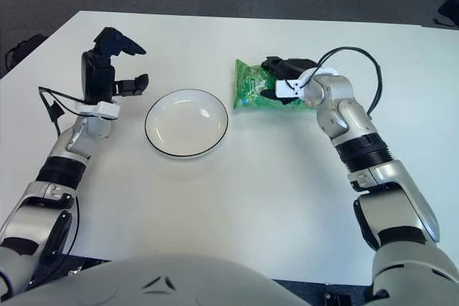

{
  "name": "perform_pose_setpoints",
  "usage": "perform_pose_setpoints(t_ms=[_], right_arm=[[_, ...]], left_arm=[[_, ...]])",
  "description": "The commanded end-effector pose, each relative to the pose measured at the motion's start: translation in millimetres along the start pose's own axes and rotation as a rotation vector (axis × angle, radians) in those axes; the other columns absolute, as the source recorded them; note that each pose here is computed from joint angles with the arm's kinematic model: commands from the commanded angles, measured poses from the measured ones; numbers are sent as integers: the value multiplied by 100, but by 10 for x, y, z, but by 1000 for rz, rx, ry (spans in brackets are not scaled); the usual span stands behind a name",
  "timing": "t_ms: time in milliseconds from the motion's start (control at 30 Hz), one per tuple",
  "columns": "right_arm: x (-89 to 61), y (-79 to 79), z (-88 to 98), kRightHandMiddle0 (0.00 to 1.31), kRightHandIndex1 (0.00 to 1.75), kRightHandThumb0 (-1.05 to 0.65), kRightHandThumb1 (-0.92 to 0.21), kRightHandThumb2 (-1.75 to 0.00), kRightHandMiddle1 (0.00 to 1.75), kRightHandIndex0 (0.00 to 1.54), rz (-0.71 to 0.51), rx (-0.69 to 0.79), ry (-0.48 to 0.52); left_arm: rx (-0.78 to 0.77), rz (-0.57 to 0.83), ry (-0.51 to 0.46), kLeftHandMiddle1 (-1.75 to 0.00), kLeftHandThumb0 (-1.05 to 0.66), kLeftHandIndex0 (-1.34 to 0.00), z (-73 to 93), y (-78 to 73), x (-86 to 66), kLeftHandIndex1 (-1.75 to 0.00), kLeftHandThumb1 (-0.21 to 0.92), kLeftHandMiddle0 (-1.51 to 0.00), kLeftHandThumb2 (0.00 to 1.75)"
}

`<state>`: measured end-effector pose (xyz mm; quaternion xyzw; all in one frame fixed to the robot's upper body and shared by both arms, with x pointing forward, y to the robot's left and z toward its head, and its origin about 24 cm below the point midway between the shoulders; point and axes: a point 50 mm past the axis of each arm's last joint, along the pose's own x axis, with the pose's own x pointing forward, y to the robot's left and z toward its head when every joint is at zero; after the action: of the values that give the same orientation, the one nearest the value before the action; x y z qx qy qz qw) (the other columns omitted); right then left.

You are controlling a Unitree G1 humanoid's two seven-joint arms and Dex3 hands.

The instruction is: Put the snack into the plate.

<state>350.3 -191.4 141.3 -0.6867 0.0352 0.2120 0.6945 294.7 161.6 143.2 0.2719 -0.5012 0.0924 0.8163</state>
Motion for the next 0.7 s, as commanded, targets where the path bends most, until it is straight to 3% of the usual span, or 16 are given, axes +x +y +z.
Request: perform_pose_setpoints(t_ms=[0,367,667], right_arm=[[48,11,-24,0,0,-105,-92,-93,33,6,39,-11,7],[134,287,-62,0,0,-105,-92,-95,23,0,201,-16,1],[191,395,-135,0,0,-105,-92,-93,25,0,279,-46,15]], left_arm=[[25,52,18,-175,-1,-44,0,83,-50,-165,29,-66,134],[-10,225,52,-175,-1,-43,58,165,-57,-167,28,-66,135],[15,351,45,-167,-1,-41,75,301,-58,-174,27,-69,136]])
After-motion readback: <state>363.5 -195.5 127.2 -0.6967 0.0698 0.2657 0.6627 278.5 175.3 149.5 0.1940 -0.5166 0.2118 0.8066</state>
